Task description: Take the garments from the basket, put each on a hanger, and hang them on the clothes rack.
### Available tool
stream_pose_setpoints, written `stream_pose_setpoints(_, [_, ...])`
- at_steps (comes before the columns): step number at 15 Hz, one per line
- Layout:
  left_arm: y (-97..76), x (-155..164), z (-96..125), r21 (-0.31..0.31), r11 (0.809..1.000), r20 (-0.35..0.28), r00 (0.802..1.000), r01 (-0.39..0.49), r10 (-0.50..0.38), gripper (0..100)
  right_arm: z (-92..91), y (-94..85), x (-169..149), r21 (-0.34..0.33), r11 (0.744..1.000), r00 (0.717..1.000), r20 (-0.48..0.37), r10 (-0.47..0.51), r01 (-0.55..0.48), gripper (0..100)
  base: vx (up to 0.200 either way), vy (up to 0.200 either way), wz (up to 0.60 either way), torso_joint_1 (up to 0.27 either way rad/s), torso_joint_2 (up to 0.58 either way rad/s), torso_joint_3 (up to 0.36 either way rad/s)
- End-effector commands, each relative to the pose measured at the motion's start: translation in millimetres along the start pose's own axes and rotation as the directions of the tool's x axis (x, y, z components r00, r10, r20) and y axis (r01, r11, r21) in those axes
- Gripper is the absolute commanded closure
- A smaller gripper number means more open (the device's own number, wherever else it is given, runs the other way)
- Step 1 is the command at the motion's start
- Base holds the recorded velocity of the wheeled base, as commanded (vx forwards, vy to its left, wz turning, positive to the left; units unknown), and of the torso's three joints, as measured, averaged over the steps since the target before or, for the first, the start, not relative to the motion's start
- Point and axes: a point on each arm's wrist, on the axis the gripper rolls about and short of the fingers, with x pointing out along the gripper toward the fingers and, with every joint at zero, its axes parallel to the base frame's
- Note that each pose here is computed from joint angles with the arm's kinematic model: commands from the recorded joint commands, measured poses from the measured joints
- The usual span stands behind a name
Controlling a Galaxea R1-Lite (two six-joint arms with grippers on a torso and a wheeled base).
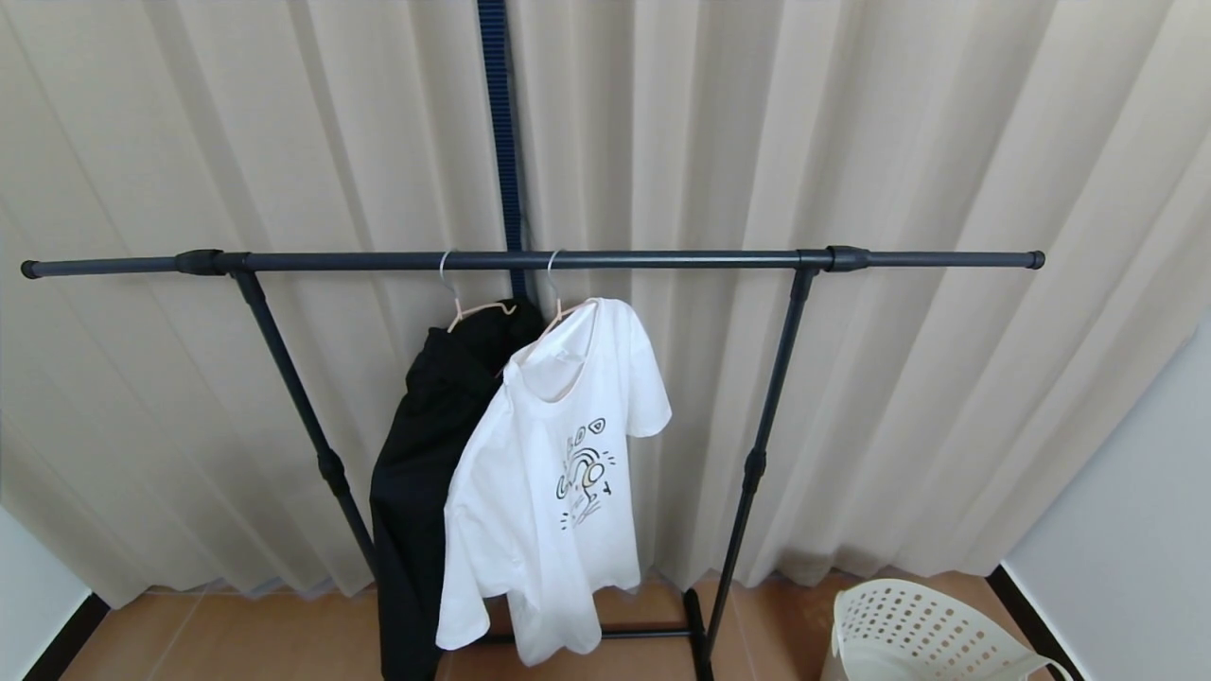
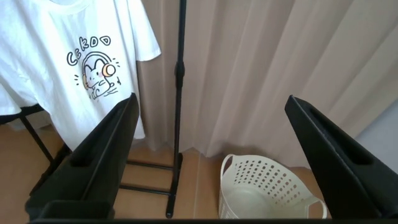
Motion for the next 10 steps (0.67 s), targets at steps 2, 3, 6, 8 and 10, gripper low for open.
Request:
stream_pose_setpoints(2, [0.0, -0.2, -0.1, -0.020, 1.000, 0.004, 1.000, 0.000, 0.000, 0, -0.5, -0.2, 0.3, 0.004, 1.000, 1.000, -0.003, -0.007, 0.007, 0, 0.000, 0.000, 0.00, 0.000, 0.00, 0.000])
stream_pose_setpoints(3, [0.0, -0.2, 0.1, -0.034, 0.999, 0.005, 1.000, 0.000, 0.000, 0, -0.5, -0.2, 0.3, 0.006, 1.000, 1.000, -0.003, -0.007, 0.007, 0, 0.000, 0.000, 0.00, 0.000, 0.00, 0.000])
stream_pose_setpoints(6, [0.0, -0.2, 0.2, -0.043, 0.999, 0.007, 1.000, 0.000, 0.000, 0, -0.5, -0.2, 0.3, 0.006, 1.000, 1.000, -0.003, -0.007, 0.007, 0, 0.000, 0.000, 0.00, 0.000, 0.00, 0.000])
stream_pose_setpoints(8, [0.0, -0.2, 0.2, -0.043, 0.999, 0.007, 1.000, 0.002, -0.002, 0, -0.5, -0.2, 0.3, 0.006, 1.000, 1.000, -0.003, -0.007, 0.007, 0, 0.000, 0.000, 0.00, 0.000, 0.00, 0.000])
stream_pose_setpoints(10, [0.0, -0.2, 0.2, -0.043, 0.999, 0.007, 1.000, 0.000, 0.000, 0, -0.5, -0.2, 0.3, 0.008, 1.000, 1.000, -0.003, -0.009, 0.009, 0, 0.000, 0.000, 0.00, 0.000, 0.00, 0.000])
